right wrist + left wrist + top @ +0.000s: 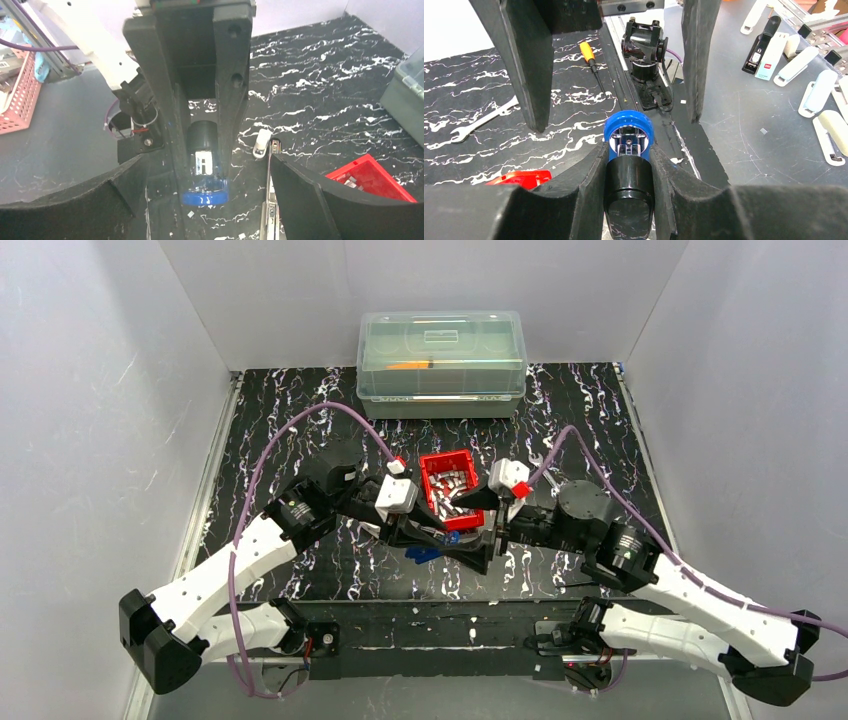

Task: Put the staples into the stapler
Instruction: Open the stapler.

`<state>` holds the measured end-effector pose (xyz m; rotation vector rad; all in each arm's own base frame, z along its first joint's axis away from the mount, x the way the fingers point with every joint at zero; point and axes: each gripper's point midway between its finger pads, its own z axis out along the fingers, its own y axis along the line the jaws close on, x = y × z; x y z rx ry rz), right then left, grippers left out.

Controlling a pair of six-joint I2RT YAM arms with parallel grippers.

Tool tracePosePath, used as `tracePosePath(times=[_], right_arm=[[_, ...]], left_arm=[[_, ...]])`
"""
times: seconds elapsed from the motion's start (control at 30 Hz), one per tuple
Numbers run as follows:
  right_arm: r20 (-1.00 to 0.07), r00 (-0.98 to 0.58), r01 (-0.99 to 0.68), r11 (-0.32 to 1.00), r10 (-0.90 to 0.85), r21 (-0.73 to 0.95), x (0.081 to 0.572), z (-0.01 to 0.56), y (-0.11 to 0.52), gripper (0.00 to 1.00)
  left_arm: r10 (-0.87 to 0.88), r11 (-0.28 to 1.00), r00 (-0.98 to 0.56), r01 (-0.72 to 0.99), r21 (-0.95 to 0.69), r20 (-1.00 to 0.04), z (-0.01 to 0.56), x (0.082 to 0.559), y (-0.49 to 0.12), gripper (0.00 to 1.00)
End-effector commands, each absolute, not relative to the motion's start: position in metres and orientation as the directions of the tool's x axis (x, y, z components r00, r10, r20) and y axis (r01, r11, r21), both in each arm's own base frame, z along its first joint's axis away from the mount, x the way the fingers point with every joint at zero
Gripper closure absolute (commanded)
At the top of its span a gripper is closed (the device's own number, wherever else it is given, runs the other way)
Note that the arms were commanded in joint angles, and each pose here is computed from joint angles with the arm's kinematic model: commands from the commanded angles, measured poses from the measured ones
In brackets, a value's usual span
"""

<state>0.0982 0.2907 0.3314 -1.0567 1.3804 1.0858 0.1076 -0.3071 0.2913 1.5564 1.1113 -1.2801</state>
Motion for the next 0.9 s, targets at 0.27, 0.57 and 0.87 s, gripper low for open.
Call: tracePosePath(times=[0.27,0.57,0.87], right_arm=[[-0.99,-0.078,-0.986,0.159,-0.12,0.058,0.102,0.302,0.311,0.02],[-0.974,-0.112,-0.984,0.161,-0.197,0.08,0.102,0.277,0.312,0.27],[-0.985,-0.002,-0.946,0.319,-0.171,-0.054,0.135,0.282,0.3,0.65]], left_arm=[[0.062,-0.307,0.186,0.939,0.158,-0.981,0.319,0.1,-0.304,1.0],[0.068,-0.307,0.205,0.935,0.175,-0.976,0.319,0.102,-0.303,1.0],[0.058,-0.309,0.19,0.937,0.163,-0.98,0.327,0.1,-0.303,1.0]])
